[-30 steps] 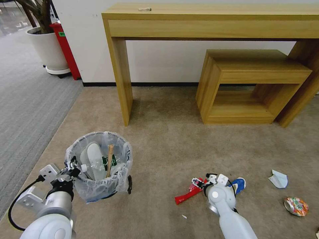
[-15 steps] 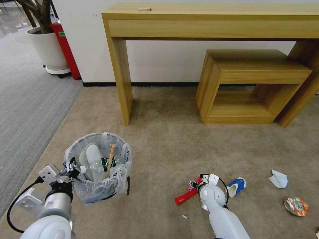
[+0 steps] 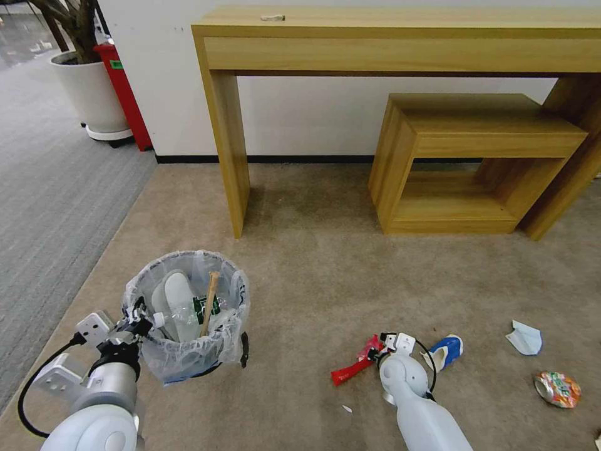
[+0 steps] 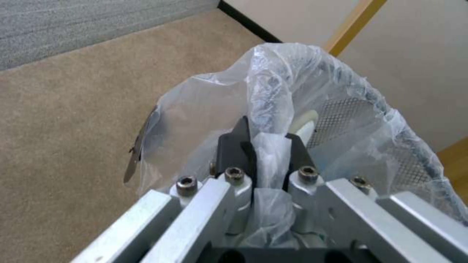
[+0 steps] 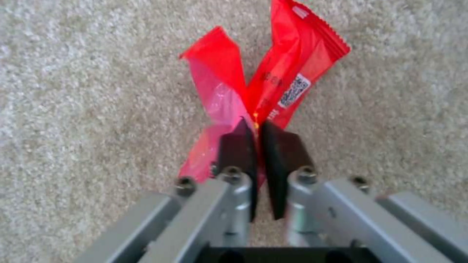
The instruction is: Pick up the trash bin and place the garbage on the floor into it.
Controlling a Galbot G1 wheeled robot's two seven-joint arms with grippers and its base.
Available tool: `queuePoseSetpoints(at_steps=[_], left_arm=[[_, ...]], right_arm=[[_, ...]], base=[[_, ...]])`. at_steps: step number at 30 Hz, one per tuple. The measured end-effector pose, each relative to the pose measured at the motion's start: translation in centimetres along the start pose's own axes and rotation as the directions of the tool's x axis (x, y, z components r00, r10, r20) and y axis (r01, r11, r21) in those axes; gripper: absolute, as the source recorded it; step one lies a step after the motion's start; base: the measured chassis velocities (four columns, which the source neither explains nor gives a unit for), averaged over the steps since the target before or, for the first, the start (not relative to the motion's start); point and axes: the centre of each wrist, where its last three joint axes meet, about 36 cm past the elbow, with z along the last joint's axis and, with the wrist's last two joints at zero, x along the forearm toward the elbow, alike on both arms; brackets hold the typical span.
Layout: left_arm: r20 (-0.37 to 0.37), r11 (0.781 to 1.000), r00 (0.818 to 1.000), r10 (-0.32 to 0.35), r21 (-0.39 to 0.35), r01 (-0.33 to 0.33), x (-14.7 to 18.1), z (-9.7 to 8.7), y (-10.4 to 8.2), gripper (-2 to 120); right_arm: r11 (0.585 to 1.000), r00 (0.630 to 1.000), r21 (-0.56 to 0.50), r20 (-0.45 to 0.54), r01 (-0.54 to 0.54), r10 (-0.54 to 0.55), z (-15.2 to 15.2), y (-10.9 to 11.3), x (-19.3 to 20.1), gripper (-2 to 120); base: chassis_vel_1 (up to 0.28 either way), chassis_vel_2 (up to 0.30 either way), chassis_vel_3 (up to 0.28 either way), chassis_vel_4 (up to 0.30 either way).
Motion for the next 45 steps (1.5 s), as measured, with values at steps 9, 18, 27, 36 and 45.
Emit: queuePoseSetpoints(at_steps=[9,18,27,36,45], left_arm=[[-0.023,1.0,1.0,-0.008,-0.012,0.008,-0.4,0.5,0.2,3],[-0.106,0.999,0.994,0.011,-0.028,-0.014,-1.0,3.2,-0.9,3],[-0.153,0.996,0.987,0.051,-0.062,-0.061,-0.9,5.7,-3.1,3],[-0.181,0.994,0.979,0.089,-0.054,-0.1,-0.3,7.0,-4.9,3],[-0.183,0.994,0.979,0.085,-0.045,-0.095,-0.4,7.2,-4.9,3]], right_arm=[[0.984,0.985,-0.091,0.082,0.156,-0.149,-1.5,0.9,4.8,0],[0.818,0.817,-0.156,0.287,0.554,-0.499,-6.1,4.2,14.4,0],[0.479,0.344,0.136,0.534,0.867,-0.773,-8.2,9.7,16.9,0],[0.258,-0.002,0.509,0.454,0.821,-0.891,-6.5,14.9,11.6,0],[0.077,-0.154,0.746,0.235,0.661,-0.96,-5.7,13.6,9.2,0]], base=[[0.0,0.0,0.0,0.0],[0.0,0.0,0.0,0.0],[0.0,0.0,0.0,0.0],[0.0,0.0,0.0,0.0],[0.0,0.0,0.0,0.0]])
